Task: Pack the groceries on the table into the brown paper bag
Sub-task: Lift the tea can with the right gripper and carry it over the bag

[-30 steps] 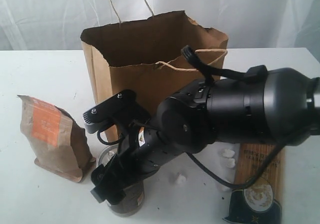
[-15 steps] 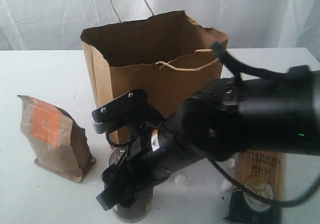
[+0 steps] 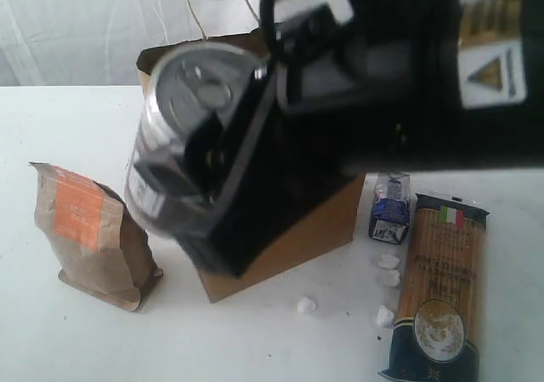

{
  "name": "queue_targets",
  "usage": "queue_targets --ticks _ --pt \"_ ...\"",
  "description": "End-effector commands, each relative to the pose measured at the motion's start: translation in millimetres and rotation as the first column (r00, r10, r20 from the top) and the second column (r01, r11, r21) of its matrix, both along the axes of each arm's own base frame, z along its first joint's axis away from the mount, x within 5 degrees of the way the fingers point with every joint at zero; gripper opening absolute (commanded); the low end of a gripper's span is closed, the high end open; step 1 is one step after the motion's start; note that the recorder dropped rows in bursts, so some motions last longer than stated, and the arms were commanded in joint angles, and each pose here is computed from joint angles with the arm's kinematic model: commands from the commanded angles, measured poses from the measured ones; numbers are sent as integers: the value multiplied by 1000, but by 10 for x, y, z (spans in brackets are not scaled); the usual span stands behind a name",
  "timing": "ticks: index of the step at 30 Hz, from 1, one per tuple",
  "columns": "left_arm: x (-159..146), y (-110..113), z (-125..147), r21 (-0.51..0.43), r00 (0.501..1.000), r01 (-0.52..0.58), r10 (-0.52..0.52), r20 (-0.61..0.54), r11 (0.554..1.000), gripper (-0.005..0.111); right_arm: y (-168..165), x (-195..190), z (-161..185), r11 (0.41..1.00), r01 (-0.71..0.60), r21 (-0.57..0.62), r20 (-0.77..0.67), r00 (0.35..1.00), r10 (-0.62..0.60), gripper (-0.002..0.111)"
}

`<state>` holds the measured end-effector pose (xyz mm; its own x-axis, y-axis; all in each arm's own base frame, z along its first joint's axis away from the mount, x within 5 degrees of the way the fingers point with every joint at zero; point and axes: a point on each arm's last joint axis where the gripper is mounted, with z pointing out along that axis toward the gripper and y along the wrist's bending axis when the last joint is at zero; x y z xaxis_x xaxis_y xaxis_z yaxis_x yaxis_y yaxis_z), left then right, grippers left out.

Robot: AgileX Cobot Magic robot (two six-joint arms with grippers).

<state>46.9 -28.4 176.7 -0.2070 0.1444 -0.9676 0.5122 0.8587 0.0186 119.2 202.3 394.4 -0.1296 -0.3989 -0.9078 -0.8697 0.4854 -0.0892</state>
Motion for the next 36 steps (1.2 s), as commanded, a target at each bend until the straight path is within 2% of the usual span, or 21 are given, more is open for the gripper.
queue_targets --ticks 1,4,8,11,14,16,20,31,36 --pt "-1 2 -12 -3 1000 -3 3 -3 1000 28 -57 37 484 998 8 62 237 971 -22 0" --pt "-1 2 -12 -3 1000 -3 3 -3 1000 28 -61 177 667 997 71 30 327 942 -77 0" --pt "-1 2 -12 -3 1000 -3 3 -3 1000 28 -54 521 717 980 198 -27 338 924 -178 0" --pt "-1 2 -12 -3 1000 -3 3 -3 1000 28 -38 766 632 963 264 -55 318 919 -233 0" --pt "-1 2 -12 -3 1000 -3 3 -3 1000 28 31 1080 338 930 334 -153 230 927 -295 0" --pt "-1 2 -12 -3 1000 -3 3 -3 1000 28 103 1153 170 917 343 -205 153 936 -316 0" --pt "-1 2 -12 -3 1000 -3 3 -3 1000 28 254 1288 -72 908 327 -262 110 945 -308 0" --pt "-1 2 -12 -4 1000 -3 3 -4 1000 28 602 1574 -581 912 276 -302 65 961 -269 0" --pt "-1 2 -12 -4 1000 -3 3 -4 1000 28 654 1598 -686 915 272 -298 9 959 -282 0"
